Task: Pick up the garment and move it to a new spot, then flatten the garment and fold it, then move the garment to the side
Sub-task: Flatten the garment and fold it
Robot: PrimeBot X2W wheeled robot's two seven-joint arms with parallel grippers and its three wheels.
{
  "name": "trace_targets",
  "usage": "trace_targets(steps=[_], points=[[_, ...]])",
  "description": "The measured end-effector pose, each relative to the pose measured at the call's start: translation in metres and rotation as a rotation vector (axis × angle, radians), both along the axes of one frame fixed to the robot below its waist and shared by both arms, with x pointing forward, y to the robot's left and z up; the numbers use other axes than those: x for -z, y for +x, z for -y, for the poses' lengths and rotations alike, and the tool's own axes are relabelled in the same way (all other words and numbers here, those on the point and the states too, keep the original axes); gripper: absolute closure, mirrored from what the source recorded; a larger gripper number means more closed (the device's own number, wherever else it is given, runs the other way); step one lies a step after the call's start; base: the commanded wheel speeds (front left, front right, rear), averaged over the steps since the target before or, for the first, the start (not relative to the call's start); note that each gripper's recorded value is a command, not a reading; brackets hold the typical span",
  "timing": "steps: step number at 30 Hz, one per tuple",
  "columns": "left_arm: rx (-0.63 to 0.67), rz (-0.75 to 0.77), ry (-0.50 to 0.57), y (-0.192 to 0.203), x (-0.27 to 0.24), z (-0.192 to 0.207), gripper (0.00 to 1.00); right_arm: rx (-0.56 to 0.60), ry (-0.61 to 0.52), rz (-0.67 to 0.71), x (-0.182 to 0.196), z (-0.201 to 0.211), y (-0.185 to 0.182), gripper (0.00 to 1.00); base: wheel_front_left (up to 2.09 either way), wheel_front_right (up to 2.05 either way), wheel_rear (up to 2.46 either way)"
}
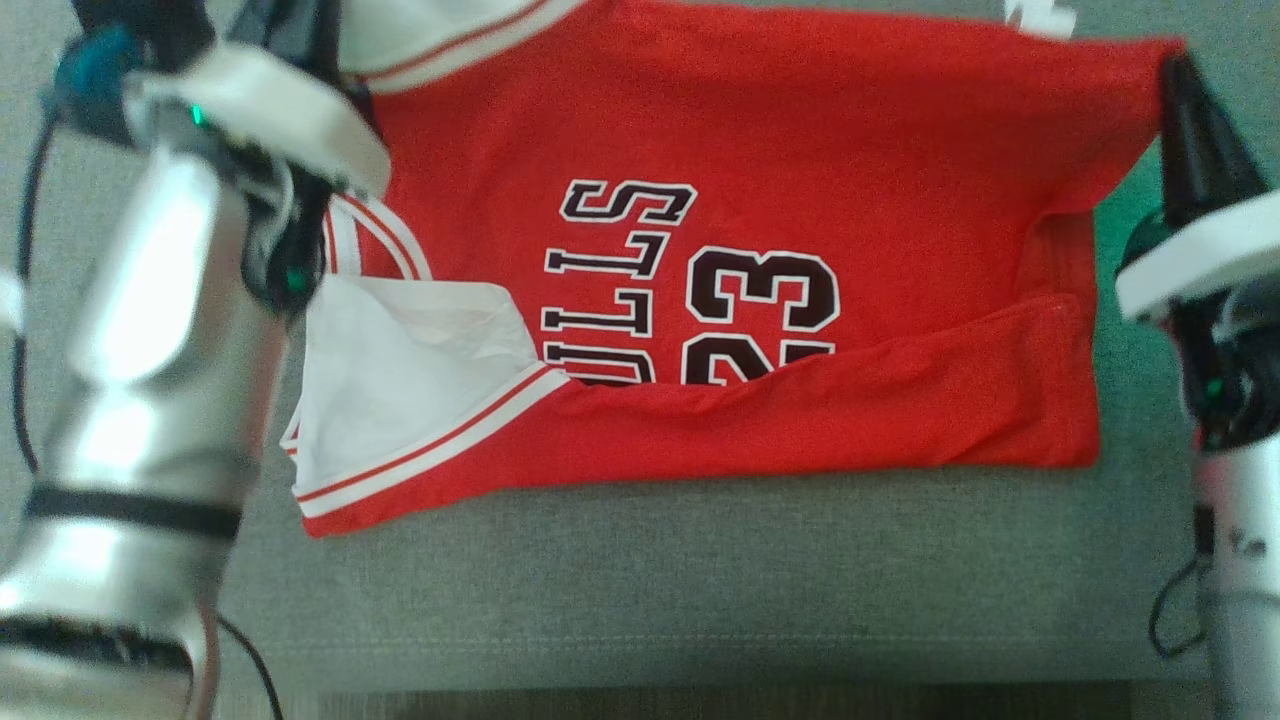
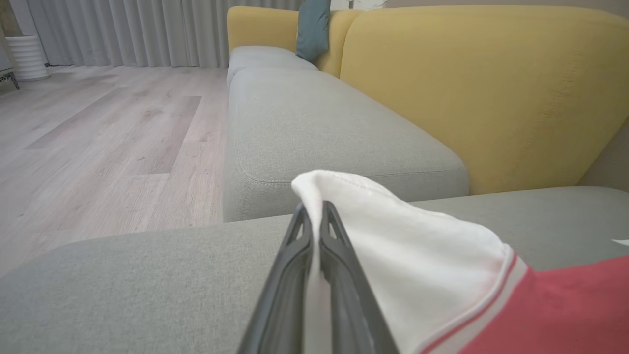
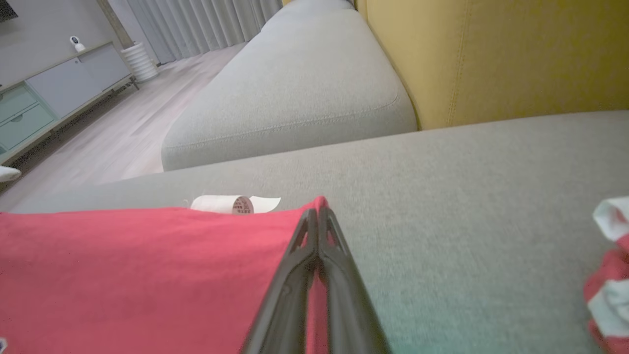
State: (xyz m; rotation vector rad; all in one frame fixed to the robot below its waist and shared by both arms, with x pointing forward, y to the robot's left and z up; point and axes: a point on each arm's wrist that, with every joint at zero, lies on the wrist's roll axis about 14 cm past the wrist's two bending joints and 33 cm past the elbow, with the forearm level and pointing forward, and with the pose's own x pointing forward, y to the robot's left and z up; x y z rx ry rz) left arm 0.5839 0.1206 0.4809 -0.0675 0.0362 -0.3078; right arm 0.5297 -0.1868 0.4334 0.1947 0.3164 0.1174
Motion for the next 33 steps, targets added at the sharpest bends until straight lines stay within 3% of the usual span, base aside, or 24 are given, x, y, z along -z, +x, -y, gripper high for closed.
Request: trace_targets(steps=[10,20,21,23,24,25,26,27,33], points=[[-0.018,0.023,-0.052,-0.075,0.015,-0.005,1.00,0.004,0.058,-0.115,0.034,-0.004,-0.048,1.00,0.00,0.00,0.00],[-0.066,-0.141,-0.096,-0.141,0.063,-0.012,1.00,0.014,0.103,-0.154,0.043,-0.012,-0.078,1.00,0.00,0.00,0.00],[-0.072,-0.168,-0.097,-0.146,0.070,-0.013,0.84,0.015,0.108,-0.158,0.044,-0.013,-0.081,1.00,0.00,0.00,0.00],[-0.084,-0.213,-0.106,-0.155,0.082,-0.016,0.00,0.015,0.117,-0.171,0.047,-0.016,-0.089,1.00,0.00,0.00,0.00],[-0.091,-0.227,-0.108,-0.157,0.086,-0.017,0.00,0.014,0.112,-0.180,0.048,-0.016,-0.093,1.00,0.00,0.00,0.00],[-0.096,-0.238,-0.108,-0.158,0.088,-0.018,0.00,0.012,0.103,-0.187,0.050,-0.016,-0.098,0.78,0.00,0.00,0.00],[-0.101,-0.247,-0.108,-0.160,0.091,-0.019,0.00,0.013,0.101,-0.195,0.051,-0.016,-0.102,0.29,0.00,0.00,0.00],[-0.106,-0.253,-0.108,-0.161,0.092,-0.020,0.00,0.011,0.091,-0.202,0.053,-0.016,-0.106,0.00,0.00,0.00,0.00],[-0.186,-0.243,-0.098,-0.160,0.088,-0.038,0.00,0.026,0.034,-0.099,0.030,-0.015,-0.121,0.00,0.00,0.00,0.00]])
